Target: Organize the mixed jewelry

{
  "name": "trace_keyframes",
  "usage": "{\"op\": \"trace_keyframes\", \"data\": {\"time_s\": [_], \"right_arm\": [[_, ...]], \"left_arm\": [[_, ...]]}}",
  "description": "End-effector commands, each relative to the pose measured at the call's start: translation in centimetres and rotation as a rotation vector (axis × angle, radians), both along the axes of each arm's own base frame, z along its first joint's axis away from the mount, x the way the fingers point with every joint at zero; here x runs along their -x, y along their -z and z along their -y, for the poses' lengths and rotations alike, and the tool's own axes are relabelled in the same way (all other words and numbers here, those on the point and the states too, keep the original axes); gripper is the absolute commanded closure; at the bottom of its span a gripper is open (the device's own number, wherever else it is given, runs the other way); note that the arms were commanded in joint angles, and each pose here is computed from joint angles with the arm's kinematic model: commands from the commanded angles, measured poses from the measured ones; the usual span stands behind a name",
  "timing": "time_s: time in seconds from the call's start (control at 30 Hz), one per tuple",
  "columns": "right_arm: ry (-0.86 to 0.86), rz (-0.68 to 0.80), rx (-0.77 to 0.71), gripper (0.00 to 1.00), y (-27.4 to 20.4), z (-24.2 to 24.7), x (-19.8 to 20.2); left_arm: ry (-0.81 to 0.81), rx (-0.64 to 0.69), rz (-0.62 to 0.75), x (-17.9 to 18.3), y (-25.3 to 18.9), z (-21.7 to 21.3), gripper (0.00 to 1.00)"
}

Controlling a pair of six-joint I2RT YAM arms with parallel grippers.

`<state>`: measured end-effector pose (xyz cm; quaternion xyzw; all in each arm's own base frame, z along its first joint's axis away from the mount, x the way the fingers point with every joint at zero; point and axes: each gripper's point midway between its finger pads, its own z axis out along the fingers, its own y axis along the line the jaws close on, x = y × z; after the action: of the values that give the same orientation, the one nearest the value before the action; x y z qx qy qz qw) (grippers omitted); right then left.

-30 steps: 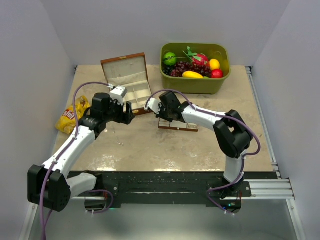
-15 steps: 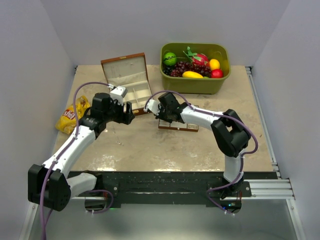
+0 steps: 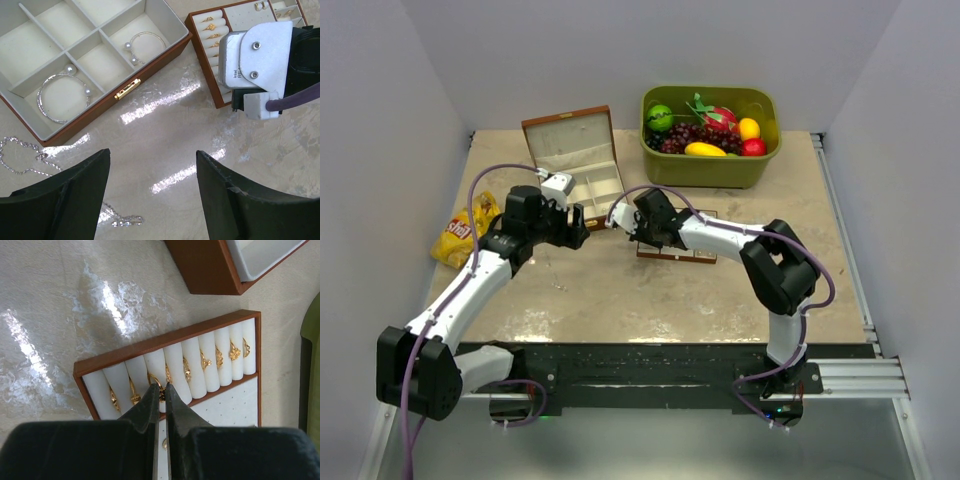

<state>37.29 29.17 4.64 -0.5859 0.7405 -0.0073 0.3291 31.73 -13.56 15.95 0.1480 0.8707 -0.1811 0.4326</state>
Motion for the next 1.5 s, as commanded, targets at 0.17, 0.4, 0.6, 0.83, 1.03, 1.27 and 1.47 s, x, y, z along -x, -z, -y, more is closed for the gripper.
{"op": "trace_keyframes", "data": {"time_s": [0.17, 0.4, 0.6, 0.83, 1.03, 1.27, 1.47], "right_arm": [[-0.001, -0.020, 0.074, 1.00, 1.6, 0.9, 0.7], [-0.020, -0.055, 0.053, 0.98, 1.5, 0.3, 1.3], [-0.018, -0.065, 0.021, 0.92, 0.9, -0.3, 1.3], [-0.016, -0.063, 0.005, 0.80, 0.1, -0.4, 1.5], [0.002, -0.052, -0.013, 0.75, -0.5, -0.4, 1.3], [0.015, -0.009, -0.049, 0.73, -1.7, -0.7, 0.7], [0.030, 0.006, -0.061, 0.72, -2.2, -0.6, 0.5]], "left_arm": [[0.021, -0.008, 0.021, -0.5, -0.5, 0.1, 0.27], [0.022, -0.009, 0.025, -0.5, -0.5, 0.1, 0.27], [0.023, -0.009, 0.022, -0.5, -0.4, 0.1, 0.27], [0.026, -0.007, 0.021, -0.5, -0.5, 0.2, 0.27], [0.027, -0.007, 0.016, -0.4, -0.4, 0.2, 0.27], [0.030, -0.006, 0.013, -0.4, -0.3, 0.2, 0.27], [0.029, -0.006, 0.011, -0.4, -0.2, 0.2, 0.27]]}}
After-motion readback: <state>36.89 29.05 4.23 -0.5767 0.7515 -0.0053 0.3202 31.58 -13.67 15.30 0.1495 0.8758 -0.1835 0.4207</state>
